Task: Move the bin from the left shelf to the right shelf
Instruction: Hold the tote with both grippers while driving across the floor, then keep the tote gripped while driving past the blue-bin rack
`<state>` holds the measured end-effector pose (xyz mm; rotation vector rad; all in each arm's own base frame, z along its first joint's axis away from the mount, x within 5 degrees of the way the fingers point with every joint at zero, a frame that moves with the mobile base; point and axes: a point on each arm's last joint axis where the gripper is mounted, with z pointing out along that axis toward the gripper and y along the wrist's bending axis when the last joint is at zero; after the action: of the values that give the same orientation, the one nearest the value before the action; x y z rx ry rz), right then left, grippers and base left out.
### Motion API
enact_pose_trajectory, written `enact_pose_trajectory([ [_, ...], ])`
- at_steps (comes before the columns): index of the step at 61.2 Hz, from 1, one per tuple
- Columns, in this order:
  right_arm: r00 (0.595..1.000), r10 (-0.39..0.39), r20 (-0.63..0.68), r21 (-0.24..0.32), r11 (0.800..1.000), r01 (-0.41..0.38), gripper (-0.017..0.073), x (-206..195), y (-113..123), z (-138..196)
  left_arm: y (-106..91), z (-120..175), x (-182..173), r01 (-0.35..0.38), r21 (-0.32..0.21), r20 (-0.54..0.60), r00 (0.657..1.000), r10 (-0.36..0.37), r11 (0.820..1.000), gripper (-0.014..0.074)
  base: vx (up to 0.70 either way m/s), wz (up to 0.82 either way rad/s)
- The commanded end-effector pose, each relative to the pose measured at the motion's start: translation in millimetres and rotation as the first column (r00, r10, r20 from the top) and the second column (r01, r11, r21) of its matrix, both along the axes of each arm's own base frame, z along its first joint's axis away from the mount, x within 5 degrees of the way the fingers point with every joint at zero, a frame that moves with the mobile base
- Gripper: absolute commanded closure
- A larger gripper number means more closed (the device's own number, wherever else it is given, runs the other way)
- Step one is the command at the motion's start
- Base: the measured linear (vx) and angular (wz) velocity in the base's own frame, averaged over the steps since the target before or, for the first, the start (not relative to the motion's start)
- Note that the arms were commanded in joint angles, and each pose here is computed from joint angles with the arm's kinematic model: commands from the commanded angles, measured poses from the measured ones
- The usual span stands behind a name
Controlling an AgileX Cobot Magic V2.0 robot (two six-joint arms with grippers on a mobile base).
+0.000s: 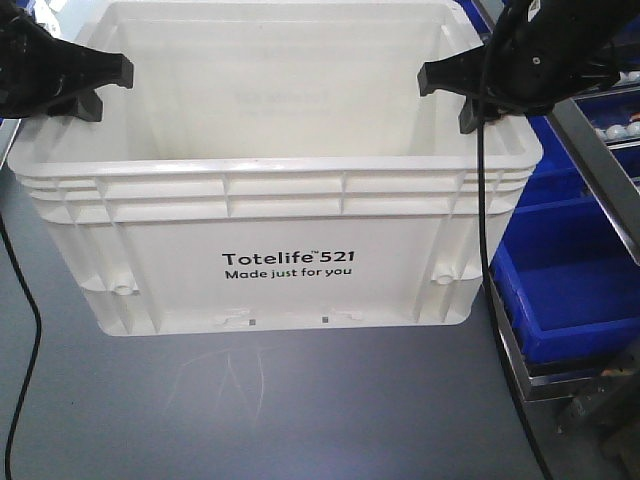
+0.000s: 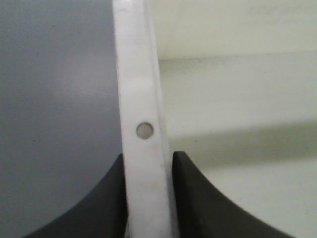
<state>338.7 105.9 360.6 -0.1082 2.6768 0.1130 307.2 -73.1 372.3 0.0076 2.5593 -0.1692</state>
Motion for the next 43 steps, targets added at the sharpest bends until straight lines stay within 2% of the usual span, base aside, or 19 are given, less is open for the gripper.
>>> enact_pose_trajectory([
  [1, 0.981, -0.013, 0.196, -0.022, 1.000, 0.018, 0.0550, -4.6, -14.2, 37.3, 4.3, 32.1, -6.9, 0.020, 0.014, 0.176, 0.984, -0.022, 1.000, 0.0494, 0.15, -0.19],
  [19, 0.982, -0.014, 0.186, -0.025, 0.999, 0.019, 0.0550, -5.3, -14.5, 36.8, 4.1, 31.7, -6.0, 0.020, 0.013, 0.179, 0.984, -0.022, 1.000, 0.0494, 0.15, -0.10],
  [43, 0.983, -0.014, 0.186, -0.025, 1.000, 0.019, 0.0550, -5.3, -14.5, 36.7, 4.2, 31.9, -6.3, 0.020, 0.014, 0.180, 0.983, -0.022, 1.000, 0.0494, 0.18, 0.10],
])
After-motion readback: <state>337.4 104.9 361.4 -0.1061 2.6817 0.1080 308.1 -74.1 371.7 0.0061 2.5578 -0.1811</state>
